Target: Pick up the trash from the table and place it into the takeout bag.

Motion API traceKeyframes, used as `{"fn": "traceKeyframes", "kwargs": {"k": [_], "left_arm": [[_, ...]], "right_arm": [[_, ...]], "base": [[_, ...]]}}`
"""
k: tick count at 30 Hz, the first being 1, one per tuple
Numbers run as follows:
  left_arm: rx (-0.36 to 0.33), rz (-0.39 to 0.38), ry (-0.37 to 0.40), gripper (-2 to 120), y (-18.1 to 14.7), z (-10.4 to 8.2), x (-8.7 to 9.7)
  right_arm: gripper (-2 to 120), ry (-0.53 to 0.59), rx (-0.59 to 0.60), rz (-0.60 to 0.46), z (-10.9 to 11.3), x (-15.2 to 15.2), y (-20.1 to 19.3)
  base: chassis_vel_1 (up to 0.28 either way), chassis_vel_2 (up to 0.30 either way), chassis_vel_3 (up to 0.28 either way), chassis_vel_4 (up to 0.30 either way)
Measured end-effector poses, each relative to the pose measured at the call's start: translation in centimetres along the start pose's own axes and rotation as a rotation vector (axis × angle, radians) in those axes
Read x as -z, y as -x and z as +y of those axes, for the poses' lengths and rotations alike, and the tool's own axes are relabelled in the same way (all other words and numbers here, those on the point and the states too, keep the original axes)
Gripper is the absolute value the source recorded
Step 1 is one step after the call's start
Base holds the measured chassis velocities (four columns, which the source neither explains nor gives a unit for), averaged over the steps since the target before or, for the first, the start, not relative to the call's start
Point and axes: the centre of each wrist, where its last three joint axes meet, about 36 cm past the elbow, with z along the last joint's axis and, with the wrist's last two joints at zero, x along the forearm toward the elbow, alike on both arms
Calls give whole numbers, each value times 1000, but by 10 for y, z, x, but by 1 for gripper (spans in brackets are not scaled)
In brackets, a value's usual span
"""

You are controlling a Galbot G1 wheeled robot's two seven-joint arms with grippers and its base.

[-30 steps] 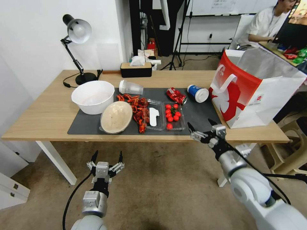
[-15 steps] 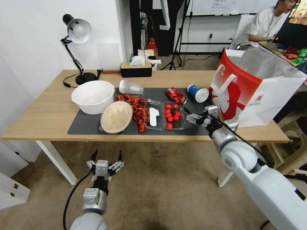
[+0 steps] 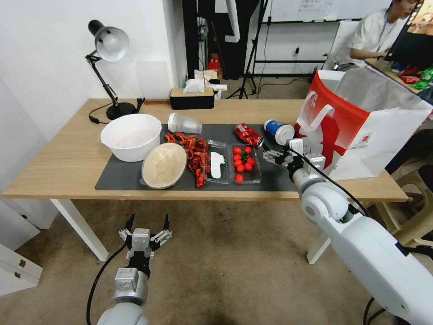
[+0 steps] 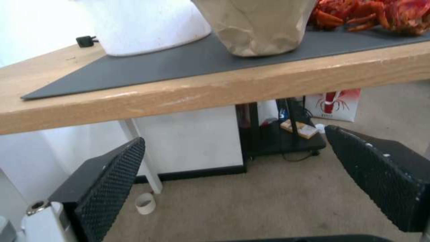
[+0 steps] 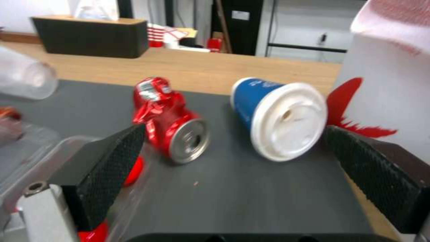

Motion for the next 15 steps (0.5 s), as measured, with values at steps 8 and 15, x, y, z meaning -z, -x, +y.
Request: {"fn": "traceKeyframes", "kwargs": {"k": [8,15], "left_arm": [[0,-1,-2,100,-1,-1,0],[-2,-5,-6,100,-3,-1,3]], "right_arm": [[100,-17,-40,28,-3,19,22],[100,-22,-43,36,0,31,39]], "base": [[0,0,0,0],[0,0,0,0]]}}
